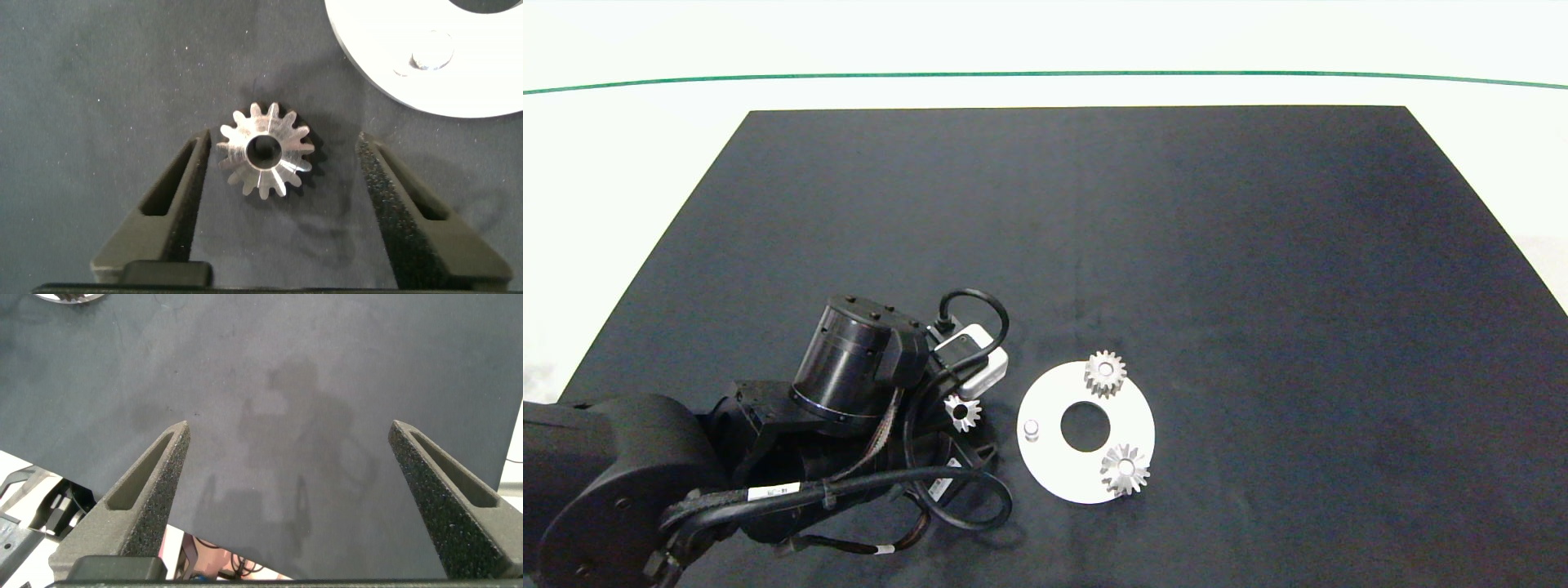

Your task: Install three planetary gears onto the carrier pins

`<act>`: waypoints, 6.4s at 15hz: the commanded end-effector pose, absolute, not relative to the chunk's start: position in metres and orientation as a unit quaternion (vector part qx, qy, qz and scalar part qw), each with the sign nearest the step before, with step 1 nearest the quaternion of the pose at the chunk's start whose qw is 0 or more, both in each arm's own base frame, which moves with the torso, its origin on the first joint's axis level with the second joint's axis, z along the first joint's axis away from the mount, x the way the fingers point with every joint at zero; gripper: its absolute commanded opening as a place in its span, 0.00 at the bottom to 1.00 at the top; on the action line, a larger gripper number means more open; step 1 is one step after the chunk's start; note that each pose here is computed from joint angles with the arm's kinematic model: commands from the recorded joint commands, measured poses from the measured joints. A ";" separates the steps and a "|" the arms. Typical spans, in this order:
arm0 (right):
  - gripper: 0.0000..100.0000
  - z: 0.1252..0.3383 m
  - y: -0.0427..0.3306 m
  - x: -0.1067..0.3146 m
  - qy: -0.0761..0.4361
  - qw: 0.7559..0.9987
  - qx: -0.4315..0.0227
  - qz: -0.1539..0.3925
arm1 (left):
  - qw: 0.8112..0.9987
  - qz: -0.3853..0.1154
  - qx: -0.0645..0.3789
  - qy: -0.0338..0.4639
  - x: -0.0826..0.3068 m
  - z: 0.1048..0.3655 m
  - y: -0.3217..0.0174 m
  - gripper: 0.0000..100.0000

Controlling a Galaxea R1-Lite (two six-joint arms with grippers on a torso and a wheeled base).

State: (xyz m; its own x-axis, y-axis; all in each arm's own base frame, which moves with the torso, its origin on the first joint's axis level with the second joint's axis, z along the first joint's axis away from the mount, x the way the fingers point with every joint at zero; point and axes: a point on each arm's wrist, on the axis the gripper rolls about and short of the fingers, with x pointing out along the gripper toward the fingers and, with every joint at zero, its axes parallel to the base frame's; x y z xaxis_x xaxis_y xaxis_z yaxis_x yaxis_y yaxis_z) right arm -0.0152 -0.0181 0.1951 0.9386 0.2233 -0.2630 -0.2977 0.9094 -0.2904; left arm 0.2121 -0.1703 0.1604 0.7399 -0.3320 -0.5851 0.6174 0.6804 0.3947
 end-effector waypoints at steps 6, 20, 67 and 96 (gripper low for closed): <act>1.00 0.194 -0.018 -0.015 0.116 0.970 -0.168 0.134 | 0.884 -0.273 0.295 0.237 0.216 0.158 -0.173 0.53; 1.00 0.192 -0.018 -0.016 0.114 0.970 -0.169 0.135 | 0.884 -0.274 0.298 0.234 0.217 0.157 -0.174 0.26; 1.00 0.191 -0.021 -0.020 0.101 0.969 -0.181 0.135 | 0.860 -0.355 0.315 0.185 0.165 0.198 -0.213 0.00; 1.00 0.188 -0.023 -0.023 0.095 0.969 -0.184 0.135 | 0.846 -0.346 0.350 0.207 0.182 0.191 -0.234 0.00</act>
